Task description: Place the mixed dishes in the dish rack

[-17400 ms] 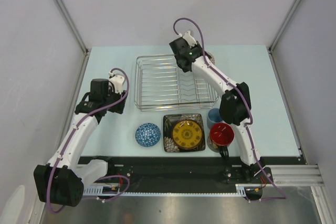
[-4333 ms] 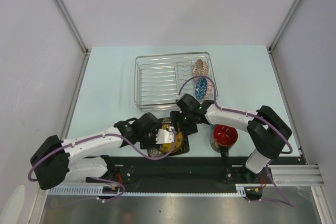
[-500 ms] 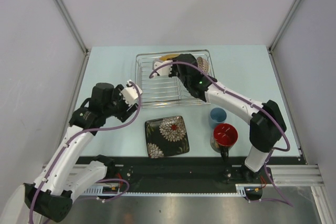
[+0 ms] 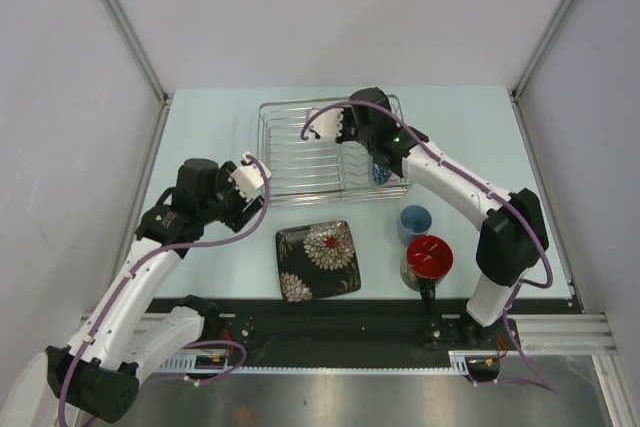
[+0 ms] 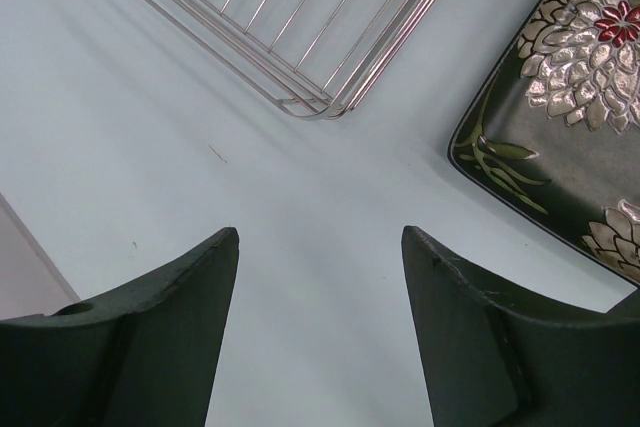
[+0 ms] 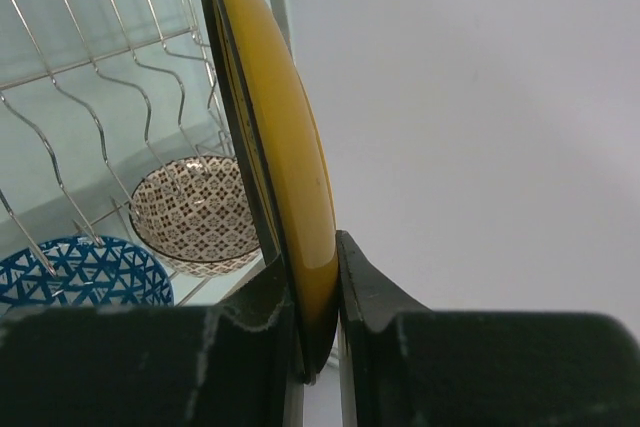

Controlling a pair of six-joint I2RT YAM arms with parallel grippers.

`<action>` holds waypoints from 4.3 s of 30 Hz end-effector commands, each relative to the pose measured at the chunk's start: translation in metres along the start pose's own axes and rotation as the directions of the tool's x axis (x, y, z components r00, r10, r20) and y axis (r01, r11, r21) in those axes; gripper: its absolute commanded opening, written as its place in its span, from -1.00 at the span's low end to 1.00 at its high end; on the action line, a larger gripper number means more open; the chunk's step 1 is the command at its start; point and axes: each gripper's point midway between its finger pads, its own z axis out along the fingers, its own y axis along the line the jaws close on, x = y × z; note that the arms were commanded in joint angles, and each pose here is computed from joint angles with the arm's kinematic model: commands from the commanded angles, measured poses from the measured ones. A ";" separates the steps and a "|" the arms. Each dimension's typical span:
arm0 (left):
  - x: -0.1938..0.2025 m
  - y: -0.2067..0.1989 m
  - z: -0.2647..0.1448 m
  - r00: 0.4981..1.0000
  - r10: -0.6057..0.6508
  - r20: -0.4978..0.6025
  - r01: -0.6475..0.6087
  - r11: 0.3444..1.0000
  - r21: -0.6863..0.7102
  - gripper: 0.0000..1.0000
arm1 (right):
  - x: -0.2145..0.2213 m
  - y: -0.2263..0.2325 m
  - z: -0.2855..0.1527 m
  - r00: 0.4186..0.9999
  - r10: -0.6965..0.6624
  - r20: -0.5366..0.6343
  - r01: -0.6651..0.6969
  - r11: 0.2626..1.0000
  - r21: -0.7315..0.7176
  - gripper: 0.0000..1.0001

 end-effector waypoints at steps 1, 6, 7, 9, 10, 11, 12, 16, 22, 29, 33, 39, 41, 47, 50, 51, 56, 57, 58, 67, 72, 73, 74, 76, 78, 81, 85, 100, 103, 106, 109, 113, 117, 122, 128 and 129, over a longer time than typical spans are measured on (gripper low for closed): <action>-0.011 0.003 0.001 0.999 -0.020 0.046 0.020 1.000 -0.004 0.43 | 0.004 -0.010 0.006 0.997 0.069 0.041 -0.068 0.998 -0.017 -1.00; -0.009 0.003 0.000 0.999 -0.021 0.042 0.021 1.000 -0.005 0.43 | 0.011 0.003 0.024 0.992 0.115 0.046 -0.113 0.993 -0.046 -1.00; -0.008 0.002 0.001 0.999 -0.020 0.039 0.020 1.000 -0.001 0.43 | 0.011 0.005 0.027 0.991 0.121 0.051 -0.118 0.992 -0.049 -1.00; -0.008 0.003 0.000 0.999 -0.018 0.041 0.018 1.000 -0.006 0.43 | 0.013 0.011 0.035 0.990 0.133 0.052 -0.130 0.990 -0.059 -1.00; -0.008 0.003 0.001 0.999 -0.018 0.041 0.018 1.000 -0.004 0.43 | 0.013 0.011 0.039 0.990 0.135 0.052 -0.132 0.990 -0.052 -1.00; -0.008 0.003 0.001 0.999 -0.017 0.040 0.018 1.000 -0.005 0.43 | 0.014 0.010 0.041 0.990 0.134 0.052 -0.131 0.990 -0.049 -1.00; -0.008 0.003 0.001 0.999 -0.017 0.039 0.017 1.000 -0.005 0.43 | 0.015 0.012 0.046 0.989 0.136 0.050 -0.134 0.990 -0.051 -1.00; -0.007 0.004 0.001 0.999 -0.010 0.036 0.010 1.000 -0.009 0.43 | 0.015 0.009 0.056 0.990 0.134 0.054 -0.132 0.991 -0.038 -1.00; -0.005 0.004 0.003 1.000 -0.003 0.031 0.003 1.000 -0.010 0.43 | 0.022 0.011 0.065 0.991 0.126 0.043 -0.125 0.992 -0.034 -1.00; -0.008 0.007 0.004 0.999 0.000 0.033 0.001 1.000 -0.014 0.43 | 0.041 0.018 0.067 0.991 0.131 0.016 -0.130 0.991 -0.043 -1.00; -0.009 0.008 0.004 0.999 0.000 0.035 0.000 1.000 -0.017 0.43 | 0.051 0.026 0.066 0.990 0.138 -0.003 -0.138 0.989 -0.055 -1.00; -0.012 0.009 0.004 0.999 -0.002 0.041 0.003 1.000 -0.019 0.43 | 0.065 0.036 0.072 0.984 0.173 -0.029 -0.175 0.982 -0.066 -1.00; -0.012 0.009 0.004 0.999 -0.002 0.040 0.003 1.000 -0.018 0.43 | 0.067 0.038 0.074 0.981 0.190 -0.034 -0.192 0.979 -0.067 -1.00; -0.012 0.009 0.003 0.999 -0.002 0.040 0.003 1.000 -0.018 0.43 | 0.062 0.051 0.086 0.969 0.244 -0.050 -0.248 0.965 -0.089 -1.00; -0.013 0.010 0.003 0.999 -0.003 0.041 0.004 1.000 -0.019 0.43 | 0.058 0.059 0.093 0.966 0.253 -0.052 -0.257 0.962 -0.096 -1.00; -0.013 0.010 0.002 0.999 -0.002 0.041 0.003 1.000 -0.020 0.43 | 0.060 0.063 0.096 0.966 0.252 -0.062 -0.257 0.961 -0.099 -1.00; -0.014 0.010 0.001 0.999 -0.001 0.042 0.002 1.000 -0.021 0.43 | 0.060 0.059 0.103 0.954 0.287 -0.085 -0.292 0.955 -0.057 -0.94; -0.015 0.010 0.000 0.999 -0.001 0.043 0.002 1.000 -0.022 0.43 | 0.060 0.059 0.104 0.952 0.294 -0.086 -0.299 0.953 -0.057 -0.91; -0.014 0.010 0.001 0.999 0.000 0.041 0.001 1.000 -0.020 0.43 | 0.061 0.056 0.103 0.949 0.299 -0.095 -0.304 0.952 -0.043 -0.88; -0.012 0.009 0.002 0.999 0.000 0.043 0.001 1.000 -0.022 0.43 | 0.071 0.033 0.090 0.918 0.369 -0.148 -0.362 0.929 0.071 -0.32; -0.012 0.009 0.002 0.999 0.003 0.042 -0.002 1.000 -0.023 0.43 | 0.065 0.029 0.080 0.894 0.415 -0.166 -0.410 0.910 0.069 0.99; -0.013 0.009 0.002 0.999 0.002 0.046 -0.001 1.000 -0.022 0.43 | 0.063 0.025 0.078 0.890 0.428 -0.158 -0.421 0.904 0.077 1.00; -0.013 0.010 0.002 0.999 0.003 0.047 -0.002 1.000 -0.024 0.43 | 0.061 0.026 0.077 0.887 0.432 -0.163 -0.426 0.902 0.071 1.00; -0.014 0.009 0.001 0.999 0.001 0.048 0.000 1.000 -0.022 0.43 | 0.055 0.019 0.075 0.878 0.452 -0.158 -0.442 0.892 0.094 0.99; -0.014 0.010 0.001 0.999 0.001 0.048 0.000 1.000 -0.023 0.43 | 0.051 0.016 0.072 0.876 0.456 -0.157 -0.446 0.890 0.101 0.99; -0.013 0.009 0.000 0.999 0.004 0.045 -0.003 1.000 -0.022 0.43 | 0.037 0.011 0.061 0.883 0.448 -0.138 -0.437 0.893 0.105 0.99; -0.015 0.010 -0.001 0.999 0.008 0.049 -0.006 1.000 -0.024 0.43 | 0.024 0.015 0.040 0.862 0.490 -0.133 -0.486 0.872 0.061 0.99; 0.008 0.010 -0.009 0.993 0.118 0.001 -0.118 0.991 -0.058 0.43 | -0.047 0.055 -0.110 0.231 0.958 -0.167 -0.943 0.178 -0.282 0.99; 0.026 0.005 -0.009 0.986 0.160 -0.036 -0.162 0.985 -0.055 0.43 | -0.058 0.084 -0.129 0.106 0.951 -0.291 -0.914 -0.022 -0.404 0.99; 0.047 -0.004 -0.005 0.979 0.190 -0.078 -0.193 0.981 -0.026 0.42 | -0.049 0.127 -0.135 0.184 0.921 -0.343 -0.957 0.088 -0.277 0.99; 0.063 -0.014 -0.004 0.973 0.204 -0.103 -0.205 0.979 0.002 0.43 | -0.058 0.158 -0.149 0.094 0.914 -0.396 -0.959 -0.024 -0.283 1.00; 0.081 -0.024 0.001 0.963 0.235 -0.130 -0.232 0.972 0.038 0.41 | -0.063 0.192 -0.160 0.012 0.880 -0.474 -0.939 -0.153 -0.309 0.88; 0.093 -0.036 0.007 0.953 0.269 -0.143 -0.257 0.962 0.097 0.41 | -0.060 0.232 -0.159 -0.037 0.825 -0.564 -0.939 -0.222 -0.263 0.70; 0.099 -0.052 0.016 0.935 0.323 -0.148 -0.296 0.939 0.176 0.42 | -0.063 0.257 -0.152 -0.053 0.807 -0.588 -0.939 -0.241 -0.245 0.66; 0.106 -0.073 0.031 0.894 0.429 -0.130 -0.389 0.886 0.253 0.43 | -0.068 0.293 -0.139 -0.040 0.778 -0.627 -0.946 -0.232 -0.228 0.60; 0.105 -0.075 0.035 0.889 0.440 -0.124 -0.400 0.880 0.258 0.43 | -0.069 0.298 -0.139 -0.030 0.774 -0.633 -0.947 -0.225 -0.230 0.61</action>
